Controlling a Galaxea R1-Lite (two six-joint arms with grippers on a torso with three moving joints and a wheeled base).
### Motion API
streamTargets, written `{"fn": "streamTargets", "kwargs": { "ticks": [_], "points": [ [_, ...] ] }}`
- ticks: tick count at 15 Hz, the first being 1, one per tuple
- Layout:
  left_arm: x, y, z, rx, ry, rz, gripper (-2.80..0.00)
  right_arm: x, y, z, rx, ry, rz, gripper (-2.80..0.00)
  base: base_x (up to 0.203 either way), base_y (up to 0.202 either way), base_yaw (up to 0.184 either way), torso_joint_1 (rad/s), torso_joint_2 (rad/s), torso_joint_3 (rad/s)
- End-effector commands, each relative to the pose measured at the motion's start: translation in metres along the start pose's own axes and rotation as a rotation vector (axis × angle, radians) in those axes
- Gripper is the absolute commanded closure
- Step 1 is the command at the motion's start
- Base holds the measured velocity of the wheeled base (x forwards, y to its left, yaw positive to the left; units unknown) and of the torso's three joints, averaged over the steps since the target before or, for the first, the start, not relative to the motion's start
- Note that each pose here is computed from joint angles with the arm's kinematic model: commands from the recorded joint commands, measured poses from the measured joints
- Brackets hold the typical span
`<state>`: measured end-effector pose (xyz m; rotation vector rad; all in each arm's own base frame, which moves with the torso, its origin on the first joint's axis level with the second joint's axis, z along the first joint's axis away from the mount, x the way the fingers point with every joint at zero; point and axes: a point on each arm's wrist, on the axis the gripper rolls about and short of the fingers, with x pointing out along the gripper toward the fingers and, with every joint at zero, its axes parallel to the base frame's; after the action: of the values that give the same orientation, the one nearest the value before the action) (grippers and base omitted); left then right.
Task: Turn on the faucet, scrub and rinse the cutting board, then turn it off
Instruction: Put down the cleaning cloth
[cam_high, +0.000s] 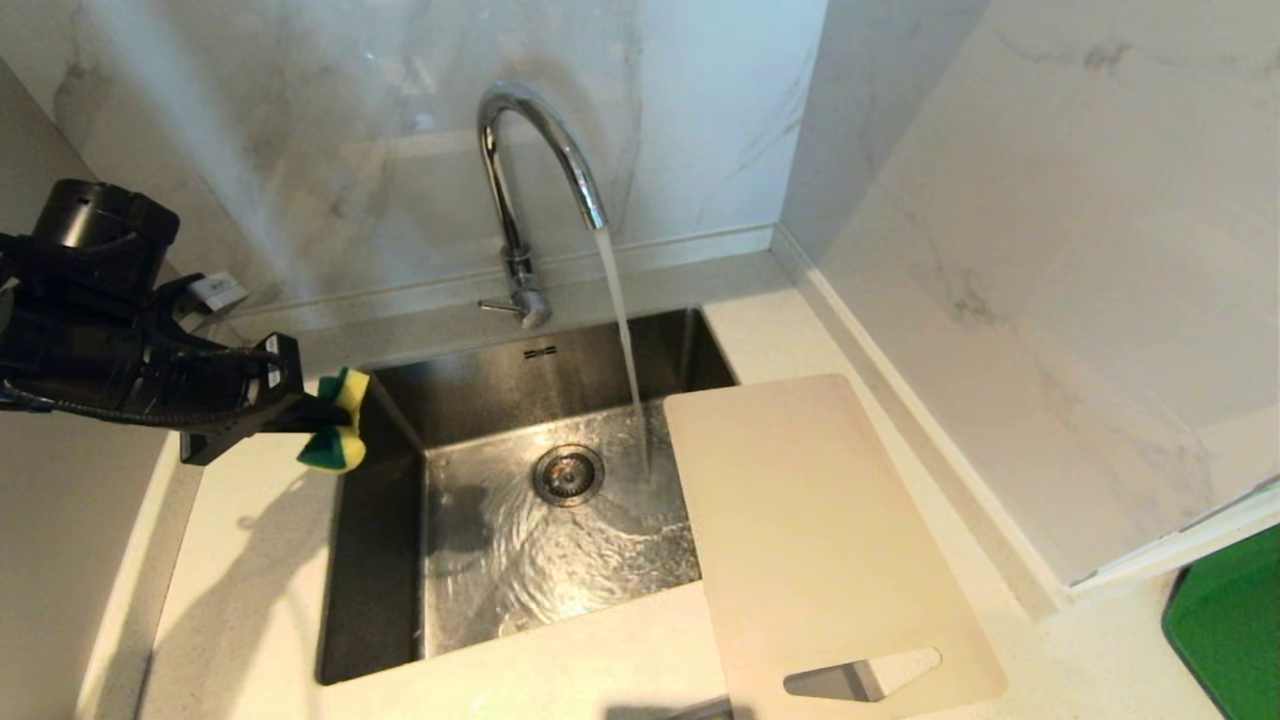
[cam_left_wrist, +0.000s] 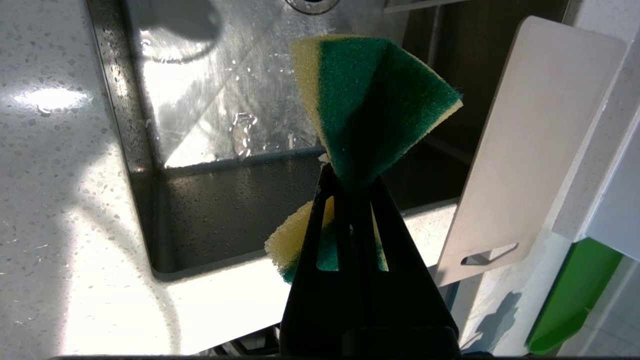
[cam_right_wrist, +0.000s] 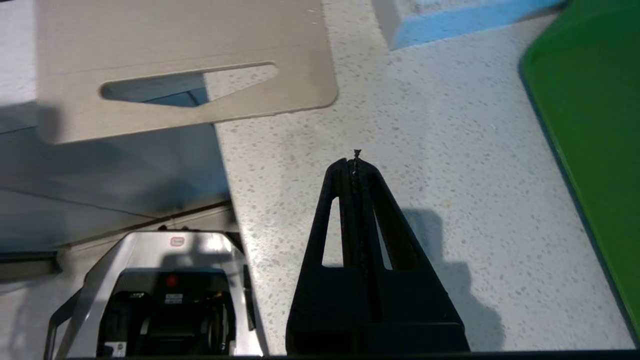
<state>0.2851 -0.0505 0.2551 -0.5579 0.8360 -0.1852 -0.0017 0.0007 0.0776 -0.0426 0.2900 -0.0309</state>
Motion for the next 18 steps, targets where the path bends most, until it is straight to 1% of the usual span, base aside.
{"fn": "streamTargets", "kwargs": {
  "ticks": [1,3,5,6,7,9,10,18],
  "points": [
    [0.001,0.000,0.000,-0.004,0.004,0.001,0.00,-0.002,0.000,-0.001,0.004,-0.025,0.034,0.00,0.000,0.000,0.000,0.000,0.00,0.000],
    [0.002,0.001,-0.001,-0.006,0.009,0.004,0.00,-0.004,-0.001,-0.001,0.041,-0.053,0.015,0.00,0.000,0.000,0.000,0.000,0.00,0.000],
    [0.004,0.002,-0.001,-0.006,0.013,0.009,0.00,-0.009,-0.001,-0.004,0.033,-0.130,0.038,0.00,0.000,0.000,0.000,0.000,0.00,0.000],
    [0.005,0.002,-0.001,-0.006,0.013,0.009,0.00,-0.009,-0.001,-0.004,0.030,-0.137,0.050,0.00,0.000,0.000,0.000,0.000,0.00,0.000],
    [0.004,0.002,-0.001,-0.005,0.011,0.007,0.00,-0.011,-0.001,-0.004,0.030,-0.159,0.048,0.00,0.000,0.000,0.000,0.000,0.00,0.000],
    [0.003,0.002,-0.001,-0.007,0.012,0.006,0.00,-0.017,-0.001,-0.008,0.032,-0.252,0.044,0.00,0.000,0.000,0.000,0.000,0.00,0.000],
    [0.003,0.002,-0.001,-0.007,0.013,0.007,0.00,-0.019,-0.001,-0.009,0.032,-0.279,0.042,0.00,0.000,0.000,0.000,0.000,0.00,0.000],
    [-0.002,0.000,0.000,0.012,-0.009,0.011,0.00,-0.019,-0.001,-0.010,0.040,-0.278,0.039,0.00,0.000,0.000,0.000,0.000,0.00,0.000]
  ]
}}
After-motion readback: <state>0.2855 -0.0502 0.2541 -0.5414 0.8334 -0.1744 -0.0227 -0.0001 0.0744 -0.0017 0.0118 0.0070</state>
